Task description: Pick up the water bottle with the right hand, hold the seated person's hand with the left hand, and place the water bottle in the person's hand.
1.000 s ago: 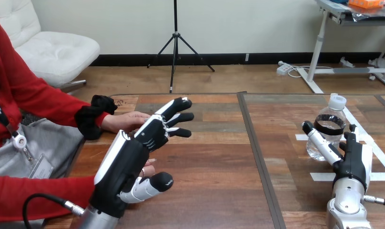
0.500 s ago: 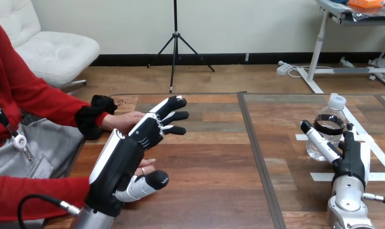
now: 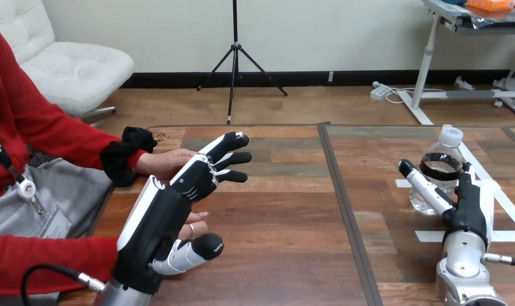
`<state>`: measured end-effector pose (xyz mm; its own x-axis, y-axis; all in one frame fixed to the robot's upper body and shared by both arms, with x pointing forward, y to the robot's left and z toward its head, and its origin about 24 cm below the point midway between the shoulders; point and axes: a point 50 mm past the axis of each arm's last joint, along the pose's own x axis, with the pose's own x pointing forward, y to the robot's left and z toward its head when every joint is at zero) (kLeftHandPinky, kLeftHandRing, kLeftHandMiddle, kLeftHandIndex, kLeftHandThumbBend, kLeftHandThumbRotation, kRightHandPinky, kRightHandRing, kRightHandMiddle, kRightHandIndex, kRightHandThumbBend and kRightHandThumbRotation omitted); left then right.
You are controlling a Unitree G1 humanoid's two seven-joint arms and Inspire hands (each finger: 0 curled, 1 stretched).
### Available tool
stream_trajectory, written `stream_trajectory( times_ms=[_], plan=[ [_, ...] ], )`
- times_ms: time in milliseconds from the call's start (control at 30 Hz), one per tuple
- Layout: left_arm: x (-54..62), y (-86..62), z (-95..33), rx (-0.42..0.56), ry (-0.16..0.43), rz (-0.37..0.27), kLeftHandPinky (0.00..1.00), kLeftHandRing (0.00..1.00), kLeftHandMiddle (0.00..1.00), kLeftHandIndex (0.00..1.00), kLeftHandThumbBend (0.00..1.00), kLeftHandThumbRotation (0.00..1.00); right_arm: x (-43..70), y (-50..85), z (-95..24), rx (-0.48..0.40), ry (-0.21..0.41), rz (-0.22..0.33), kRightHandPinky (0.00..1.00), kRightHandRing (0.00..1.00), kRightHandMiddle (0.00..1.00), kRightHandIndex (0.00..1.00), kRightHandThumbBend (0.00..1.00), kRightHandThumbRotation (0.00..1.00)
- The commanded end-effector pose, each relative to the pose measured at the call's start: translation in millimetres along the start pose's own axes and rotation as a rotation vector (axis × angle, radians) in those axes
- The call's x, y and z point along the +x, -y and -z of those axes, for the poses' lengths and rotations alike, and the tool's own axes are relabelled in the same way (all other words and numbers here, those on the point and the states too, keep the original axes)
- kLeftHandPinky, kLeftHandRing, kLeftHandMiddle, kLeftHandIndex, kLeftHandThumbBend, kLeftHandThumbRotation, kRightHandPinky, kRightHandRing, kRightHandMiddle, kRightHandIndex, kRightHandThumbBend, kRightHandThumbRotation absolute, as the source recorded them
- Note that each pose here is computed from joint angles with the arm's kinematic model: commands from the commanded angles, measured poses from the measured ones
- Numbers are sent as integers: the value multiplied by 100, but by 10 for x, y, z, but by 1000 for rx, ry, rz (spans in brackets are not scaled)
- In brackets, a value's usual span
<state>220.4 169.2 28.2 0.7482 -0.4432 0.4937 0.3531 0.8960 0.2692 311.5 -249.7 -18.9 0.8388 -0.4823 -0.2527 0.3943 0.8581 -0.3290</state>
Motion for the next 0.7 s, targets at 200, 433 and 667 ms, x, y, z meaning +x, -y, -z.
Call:
stream_trajectory(
  times_ms=[200, 433, 667],
  plan=[
    [84, -73, -66, 36, 56, -8, 72, 83, 88, 88, 100, 84, 141, -11, -462, 20, 124, -2, 90, 97, 99, 100, 100, 52],
    [72, -71, -74, 45, 60, -13, 72, 82, 88, 88, 100, 84, 154, 0, -478, -19, 119, 7, 89, 96, 99, 100, 100, 53],
    [70, -59, -81, 44, 64, -16, 71, 82, 87, 88, 100, 85, 164, 10, -496, -28, 119, 13, 86, 94, 98, 100, 100, 52]
  ],
)
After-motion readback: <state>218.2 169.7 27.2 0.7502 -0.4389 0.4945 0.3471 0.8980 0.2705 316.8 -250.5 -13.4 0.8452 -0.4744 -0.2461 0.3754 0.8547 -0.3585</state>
